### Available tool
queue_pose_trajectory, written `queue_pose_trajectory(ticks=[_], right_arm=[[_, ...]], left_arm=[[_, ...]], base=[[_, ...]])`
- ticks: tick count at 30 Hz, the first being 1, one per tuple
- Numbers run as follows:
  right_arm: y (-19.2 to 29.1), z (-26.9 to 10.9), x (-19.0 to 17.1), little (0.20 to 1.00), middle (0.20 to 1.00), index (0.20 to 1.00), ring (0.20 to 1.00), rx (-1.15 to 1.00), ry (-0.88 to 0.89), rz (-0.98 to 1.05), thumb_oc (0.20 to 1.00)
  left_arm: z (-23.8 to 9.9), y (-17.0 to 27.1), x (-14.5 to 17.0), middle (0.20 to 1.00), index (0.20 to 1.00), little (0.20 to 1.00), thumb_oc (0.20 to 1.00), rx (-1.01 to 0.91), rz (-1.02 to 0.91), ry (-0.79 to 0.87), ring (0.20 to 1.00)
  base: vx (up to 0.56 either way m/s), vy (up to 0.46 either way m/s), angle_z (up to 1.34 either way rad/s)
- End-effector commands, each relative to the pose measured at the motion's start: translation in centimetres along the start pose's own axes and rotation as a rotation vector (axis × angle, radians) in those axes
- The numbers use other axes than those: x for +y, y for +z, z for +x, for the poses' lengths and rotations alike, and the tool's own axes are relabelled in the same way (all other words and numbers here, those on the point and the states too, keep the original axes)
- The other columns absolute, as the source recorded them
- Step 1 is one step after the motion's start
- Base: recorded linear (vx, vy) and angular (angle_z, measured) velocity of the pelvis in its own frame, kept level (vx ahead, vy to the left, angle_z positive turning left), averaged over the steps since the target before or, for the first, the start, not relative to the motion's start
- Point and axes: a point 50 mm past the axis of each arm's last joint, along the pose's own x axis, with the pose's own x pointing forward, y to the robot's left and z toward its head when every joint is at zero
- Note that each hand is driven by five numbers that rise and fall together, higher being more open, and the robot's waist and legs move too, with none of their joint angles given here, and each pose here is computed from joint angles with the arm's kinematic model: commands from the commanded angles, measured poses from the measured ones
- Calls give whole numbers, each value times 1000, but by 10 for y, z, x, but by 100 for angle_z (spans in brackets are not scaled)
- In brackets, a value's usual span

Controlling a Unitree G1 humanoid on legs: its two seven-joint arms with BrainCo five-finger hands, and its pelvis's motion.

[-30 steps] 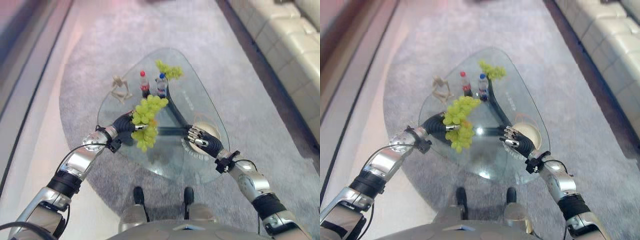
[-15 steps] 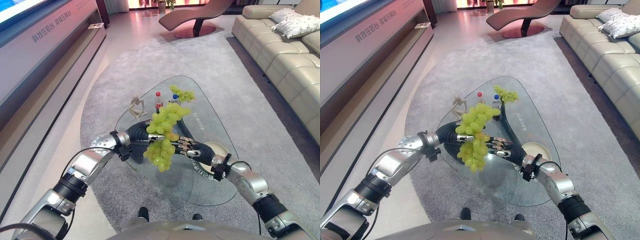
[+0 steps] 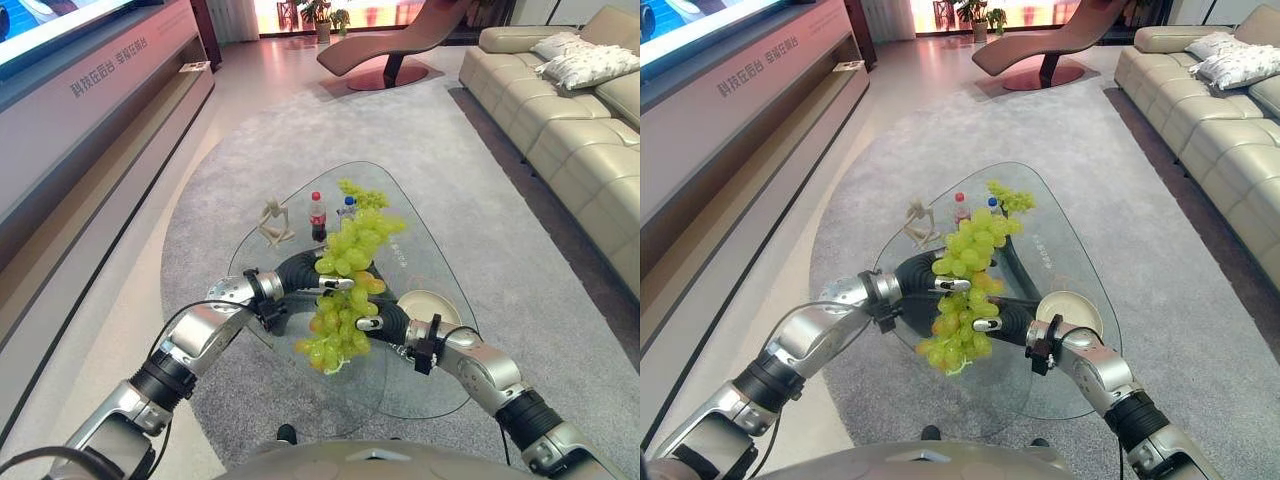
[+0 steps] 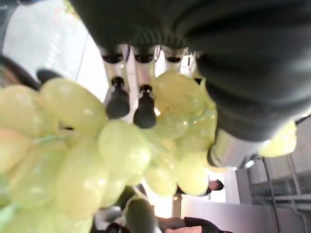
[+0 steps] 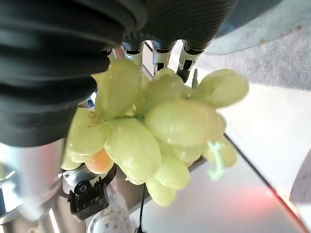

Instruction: Pick up fruits into the plate

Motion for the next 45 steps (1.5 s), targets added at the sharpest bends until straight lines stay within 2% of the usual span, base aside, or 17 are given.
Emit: queue_pose_trajectory(ticks=[1, 13, 14, 15, 39, 40, 45], right_arm=[[32, 28, 34, 1000, 1000, 1000, 1000, -165, 265, 18, 1000], [24, 35, 55, 1000, 1000, 1000, 1000, -201, 392, 157, 1000], [24, 36, 55, 693, 693, 693, 693, -201, 386, 152, 693], [26, 36, 54, 200, 200, 200, 200, -207, 367, 151, 200], [20, 30, 43, 200, 200, 200, 200, -195, 276, 142, 200], [20, 28, 39, 200, 200, 200, 200, -189, 236, 109, 200], [24, 6, 15, 200, 200, 200, 200, -135, 42, -66, 200]], left_arm=[[18, 34, 2, 200, 200, 200, 200, -118, 55, -53, 200], [17, 24, -1, 200, 200, 200, 200, -95, 51, -44, 200], [17, 24, -2, 200, 200, 200, 200, -94, 50, -45, 200], [17, 24, -2, 200, 200, 200, 200, -95, 51, -44, 200], [14, 24, 1, 200, 200, 200, 200, -100, 40, -15, 200], [13, 22, 2, 1000, 1000, 1000, 1000, -91, 25, 4, 1000], [-2, 11, 14, 1000, 1000, 1000, 1000, -55, -10, 114, 1000]], base=[[0, 0, 0], [0, 0, 0], [0, 0, 0], [0, 0, 0], [0, 0, 0], [0, 0, 0], [0, 0, 0]])
